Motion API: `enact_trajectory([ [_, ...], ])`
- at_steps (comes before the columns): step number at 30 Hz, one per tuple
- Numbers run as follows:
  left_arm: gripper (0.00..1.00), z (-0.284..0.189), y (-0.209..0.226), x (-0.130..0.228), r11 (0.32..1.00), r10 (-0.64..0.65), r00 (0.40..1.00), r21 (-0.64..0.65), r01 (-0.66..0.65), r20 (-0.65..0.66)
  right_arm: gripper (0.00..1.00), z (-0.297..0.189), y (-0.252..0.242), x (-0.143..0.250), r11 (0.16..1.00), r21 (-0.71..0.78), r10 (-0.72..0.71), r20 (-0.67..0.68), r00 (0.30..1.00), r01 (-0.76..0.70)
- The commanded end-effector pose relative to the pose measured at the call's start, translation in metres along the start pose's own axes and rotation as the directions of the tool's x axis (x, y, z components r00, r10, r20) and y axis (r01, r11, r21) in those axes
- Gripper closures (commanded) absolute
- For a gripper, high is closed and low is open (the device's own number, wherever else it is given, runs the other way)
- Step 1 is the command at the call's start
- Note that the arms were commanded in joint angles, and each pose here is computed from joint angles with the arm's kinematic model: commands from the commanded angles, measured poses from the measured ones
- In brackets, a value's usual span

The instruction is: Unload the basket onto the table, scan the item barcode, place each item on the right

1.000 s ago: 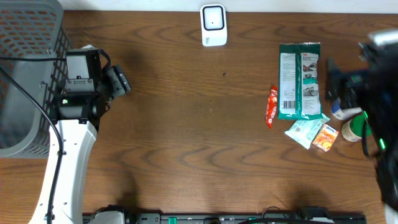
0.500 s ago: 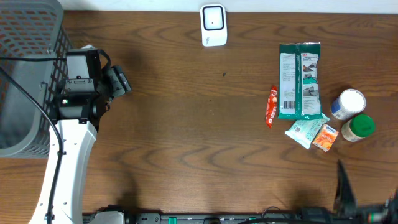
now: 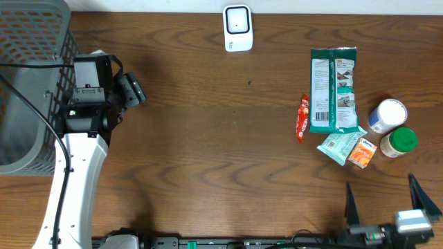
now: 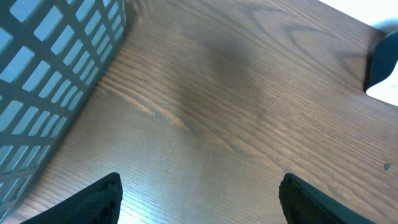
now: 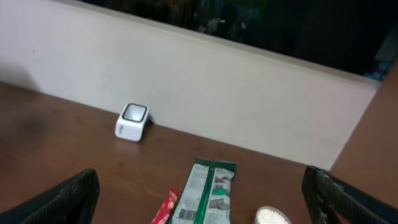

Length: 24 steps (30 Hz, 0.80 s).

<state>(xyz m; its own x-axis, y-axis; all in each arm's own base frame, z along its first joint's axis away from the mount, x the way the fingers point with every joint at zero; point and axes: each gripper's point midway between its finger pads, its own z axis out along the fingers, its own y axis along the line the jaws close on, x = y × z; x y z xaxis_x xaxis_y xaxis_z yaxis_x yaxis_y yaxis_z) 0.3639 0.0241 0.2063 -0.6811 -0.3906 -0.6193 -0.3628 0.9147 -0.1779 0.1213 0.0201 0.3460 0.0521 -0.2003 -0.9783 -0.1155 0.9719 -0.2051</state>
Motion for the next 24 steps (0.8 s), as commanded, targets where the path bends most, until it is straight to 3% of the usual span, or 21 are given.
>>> enact_trajectory([
  [1,0.19,-0.001,0.001,-0.006,1.0,-0.005,1.0,-0.011,0.005,0.014,0.01,0.02,0.004,0.01,1.0,-0.021,-0.011,0.026,1.0,0.011],
  [13,0.19,-0.001,0.001,-0.006,1.0,-0.005,1.0,-0.011,0.005,0.014,0.01,0.072,-0.008,0.0,0.997,0.073,-0.009,0.406,0.914,-0.022],
  [24,0.19,-0.001,0.001,-0.006,1.0,-0.005,1.0,-0.011,0.005,0.014,0.01,0.097,-0.01,0.067,0.985,0.082,0.109,0.393,0.913,-0.153],
])
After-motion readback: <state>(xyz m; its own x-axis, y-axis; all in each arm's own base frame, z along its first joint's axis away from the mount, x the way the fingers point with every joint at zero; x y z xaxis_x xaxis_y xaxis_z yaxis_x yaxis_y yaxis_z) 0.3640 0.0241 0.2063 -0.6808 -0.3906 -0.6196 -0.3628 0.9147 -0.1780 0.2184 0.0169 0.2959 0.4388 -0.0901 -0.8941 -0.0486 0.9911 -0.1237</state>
